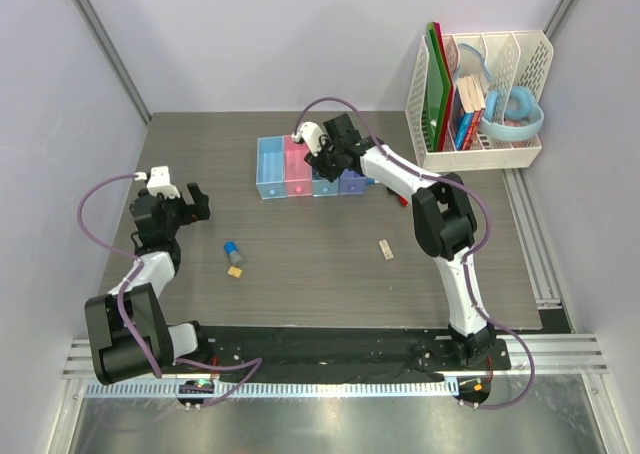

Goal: Sort the stationery into containers
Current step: Place the stapler at the center of the board, then pick up the stationery from the center of the board.

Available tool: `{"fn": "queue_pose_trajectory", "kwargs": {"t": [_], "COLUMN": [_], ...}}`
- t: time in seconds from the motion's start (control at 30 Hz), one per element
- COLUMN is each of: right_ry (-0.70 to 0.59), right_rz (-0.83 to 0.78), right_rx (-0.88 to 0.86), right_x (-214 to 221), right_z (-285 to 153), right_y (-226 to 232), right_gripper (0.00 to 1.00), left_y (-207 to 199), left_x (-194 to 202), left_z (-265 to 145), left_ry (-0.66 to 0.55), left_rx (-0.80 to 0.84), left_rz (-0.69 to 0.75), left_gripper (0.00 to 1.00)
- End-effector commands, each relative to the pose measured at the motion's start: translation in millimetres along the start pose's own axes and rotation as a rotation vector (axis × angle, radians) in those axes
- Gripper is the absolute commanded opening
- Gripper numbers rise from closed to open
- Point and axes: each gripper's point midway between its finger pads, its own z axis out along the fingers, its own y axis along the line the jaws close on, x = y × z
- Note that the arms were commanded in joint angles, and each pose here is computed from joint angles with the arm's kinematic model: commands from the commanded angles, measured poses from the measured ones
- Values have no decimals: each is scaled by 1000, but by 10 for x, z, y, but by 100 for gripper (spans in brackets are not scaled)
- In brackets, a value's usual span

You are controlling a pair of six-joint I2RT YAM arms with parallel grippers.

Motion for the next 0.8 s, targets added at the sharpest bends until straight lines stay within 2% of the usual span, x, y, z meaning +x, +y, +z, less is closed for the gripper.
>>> {"fn": "queue_pose_trajectory", "kwargs": {"t": [0.0, 0.2, 0.3, 0.47, 0.57, 0.67, 0.77], "right_ry": [-25, -54, -93, -114, -108, -23, 26], "right_rz": [-8, -22, -22, 0, 5, 6, -4], "right_rx": [14, 88, 149, 201, 213, 271, 308], "right_x": [-127, -318, -511, -648, -581, -255, -11], "right_z": [-61, -330, -627, -1070, -1286, -1387, -1484], "right_y": [-31, -194, -318, -387, -342, -336, -343], "right_gripper": [43, 43, 43, 46, 51, 60, 65], "left_y": [4, -31, -62, -285, -527, -716, -853], "left_x": [-194, -200, -176, -95, -132, -275, -208], "left_z": [27, 26, 27, 5, -59, -102, -139], "left_ry": [-57, -57, -50, 14, 82, 119, 205], "left_rx": [10, 30, 49, 186, 323, 428, 486], "left_rz": [11, 22, 25, 28, -2, -24, -40], "left_gripper": [100, 100, 100, 100, 100, 100, 100]}}
